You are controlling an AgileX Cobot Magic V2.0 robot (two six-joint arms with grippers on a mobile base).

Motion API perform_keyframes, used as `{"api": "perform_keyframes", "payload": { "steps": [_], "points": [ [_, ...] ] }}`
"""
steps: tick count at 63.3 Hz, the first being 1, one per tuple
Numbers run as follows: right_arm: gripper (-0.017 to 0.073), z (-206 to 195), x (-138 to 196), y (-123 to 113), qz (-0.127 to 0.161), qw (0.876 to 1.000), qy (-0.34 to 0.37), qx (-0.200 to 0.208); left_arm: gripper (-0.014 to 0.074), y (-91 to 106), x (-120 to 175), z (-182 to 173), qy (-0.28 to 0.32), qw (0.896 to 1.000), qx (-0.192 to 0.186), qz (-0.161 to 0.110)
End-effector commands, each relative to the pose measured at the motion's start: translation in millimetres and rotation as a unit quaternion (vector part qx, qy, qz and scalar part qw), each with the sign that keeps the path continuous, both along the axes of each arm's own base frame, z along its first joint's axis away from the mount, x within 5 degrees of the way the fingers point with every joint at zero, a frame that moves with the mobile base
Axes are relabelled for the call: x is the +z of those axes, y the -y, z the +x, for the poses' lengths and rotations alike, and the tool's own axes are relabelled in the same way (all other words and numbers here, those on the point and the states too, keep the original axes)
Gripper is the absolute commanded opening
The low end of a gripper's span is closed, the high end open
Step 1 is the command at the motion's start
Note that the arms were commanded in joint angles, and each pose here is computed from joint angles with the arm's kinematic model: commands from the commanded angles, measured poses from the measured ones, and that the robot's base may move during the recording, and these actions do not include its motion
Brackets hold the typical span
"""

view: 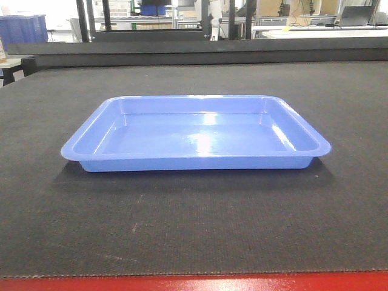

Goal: Grab blue tray and place on right shelf
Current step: 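Move both grippers above the light blue tray's short edges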

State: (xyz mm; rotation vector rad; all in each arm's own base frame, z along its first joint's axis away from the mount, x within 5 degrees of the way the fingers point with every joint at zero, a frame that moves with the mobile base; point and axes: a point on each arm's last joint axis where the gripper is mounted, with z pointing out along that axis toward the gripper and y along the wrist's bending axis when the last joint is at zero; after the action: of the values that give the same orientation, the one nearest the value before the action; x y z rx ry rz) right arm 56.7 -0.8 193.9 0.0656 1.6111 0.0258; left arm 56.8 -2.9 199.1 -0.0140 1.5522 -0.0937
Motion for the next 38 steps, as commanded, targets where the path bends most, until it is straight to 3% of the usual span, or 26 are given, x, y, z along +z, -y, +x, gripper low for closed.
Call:
{"api": "perform_keyframes", "payload": {
  "steps": [1,7,15,24,34,38],
  "points": [
    [0.0055,-3.2,19.8,1.3,-0.003,0.997,0.082,-0.008,-0.0048,-0.2,2.0,-0.7,0.052,0.999,0.000,-0.006],
    [0.0055,-3.6,22.8,1.7,-0.003,0.995,0.098,-0.010,-0.0048,-0.2,2.6,-0.5,0.054,0.999,0.000,-0.008],
    [0.0055,-8.2,43.2,2.8,-0.002,0.986,0.163,-0.017,-0.0048,-0.7,18.8,-3.0,0.104,0.995,0.002,-0.011],
    [0.0055,-24.0,98.5,0.5,-0.003,0.982,0.190,-0.007,-0.0048,-0.8,73.7,-15.6,0.119,0.993,0.000,-0.005],
    [0.0064,-27.1,148.8,-1.8,-0.004,0.988,0.156,0.005,-0.0047,-0.6,134.0,-22.4,0.069,0.998,-0.003,-0.001],
    [0.0118,-19.2,159.8,-1.9,-0.005,0.991,0.135,0.007,-0.0027,-0.2,151.7,-17.7,0.042,0.999,-0.004,0.001]
  ]
}}
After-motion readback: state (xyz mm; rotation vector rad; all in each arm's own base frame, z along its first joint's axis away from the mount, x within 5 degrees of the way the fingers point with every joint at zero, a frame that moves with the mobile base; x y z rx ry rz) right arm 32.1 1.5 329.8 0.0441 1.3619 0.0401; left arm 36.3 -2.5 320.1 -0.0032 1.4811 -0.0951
